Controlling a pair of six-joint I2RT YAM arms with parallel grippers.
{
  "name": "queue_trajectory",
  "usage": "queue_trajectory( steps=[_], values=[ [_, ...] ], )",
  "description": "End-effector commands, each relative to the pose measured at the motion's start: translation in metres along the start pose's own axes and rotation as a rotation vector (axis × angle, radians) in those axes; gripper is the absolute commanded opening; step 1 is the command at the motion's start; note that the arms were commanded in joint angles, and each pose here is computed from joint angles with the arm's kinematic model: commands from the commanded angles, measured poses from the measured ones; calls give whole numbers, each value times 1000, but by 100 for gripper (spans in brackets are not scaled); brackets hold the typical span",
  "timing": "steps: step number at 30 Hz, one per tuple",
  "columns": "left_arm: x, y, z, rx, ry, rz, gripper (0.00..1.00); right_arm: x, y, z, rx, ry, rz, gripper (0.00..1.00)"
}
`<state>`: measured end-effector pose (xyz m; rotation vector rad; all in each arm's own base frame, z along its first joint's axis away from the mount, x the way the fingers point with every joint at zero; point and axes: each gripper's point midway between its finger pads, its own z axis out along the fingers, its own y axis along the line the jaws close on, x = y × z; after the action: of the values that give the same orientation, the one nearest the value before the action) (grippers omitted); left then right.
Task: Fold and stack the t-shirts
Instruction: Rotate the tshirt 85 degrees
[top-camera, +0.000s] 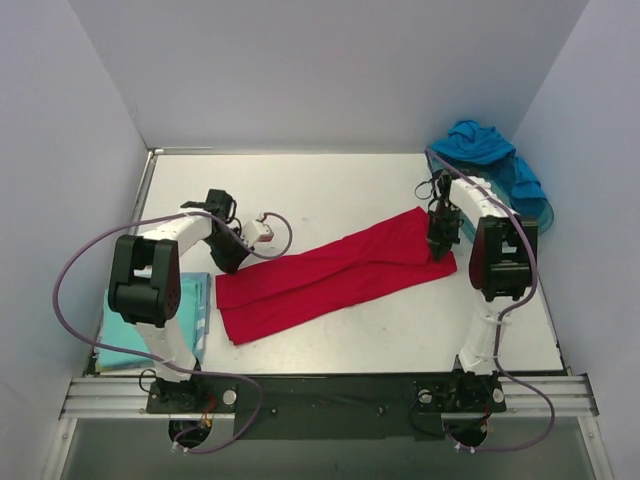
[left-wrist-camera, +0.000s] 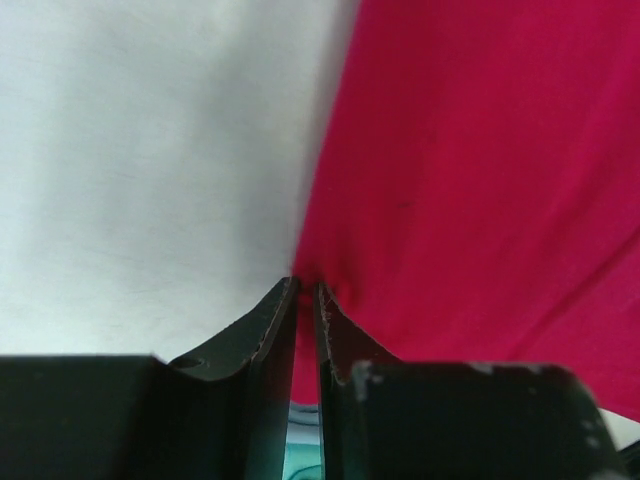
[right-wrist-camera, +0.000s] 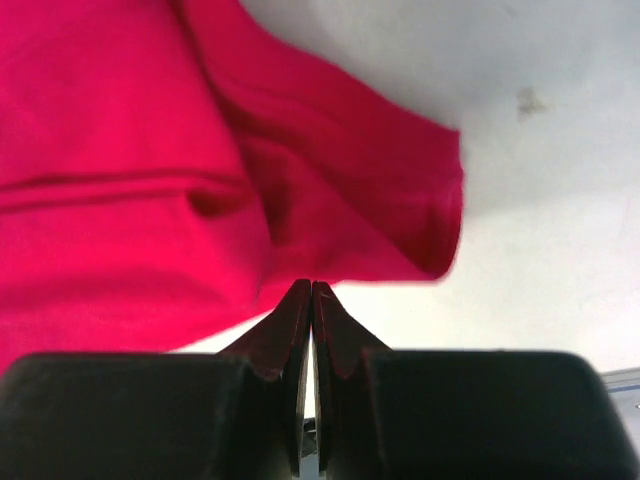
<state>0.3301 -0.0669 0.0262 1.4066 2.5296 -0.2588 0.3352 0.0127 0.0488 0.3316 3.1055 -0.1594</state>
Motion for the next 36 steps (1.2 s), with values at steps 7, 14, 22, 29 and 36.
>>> queue_trajectory(
  steps=[7, 14, 22, 29, 36],
  values=[
    [39, -70, -12, 154, 45, 3, 23, -88, 74, 14, -265, -6, 145, 0],
    [49, -126, -32, 304, -20, 33, 23, -142, 138, 24, -417, -39, 201, 0],
    [23, -141, -50, 365, -122, 71, 29, -224, 177, -32, -649, -349, 294, 0],
    [8, -99, -56, 237, -193, -50, 28, -194, 126, -105, -501, -523, 194, 5],
    [21, -88, -48, 185, -145, -43, 28, -111, 99, -38, -310, -281, 332, 26]
  ],
)
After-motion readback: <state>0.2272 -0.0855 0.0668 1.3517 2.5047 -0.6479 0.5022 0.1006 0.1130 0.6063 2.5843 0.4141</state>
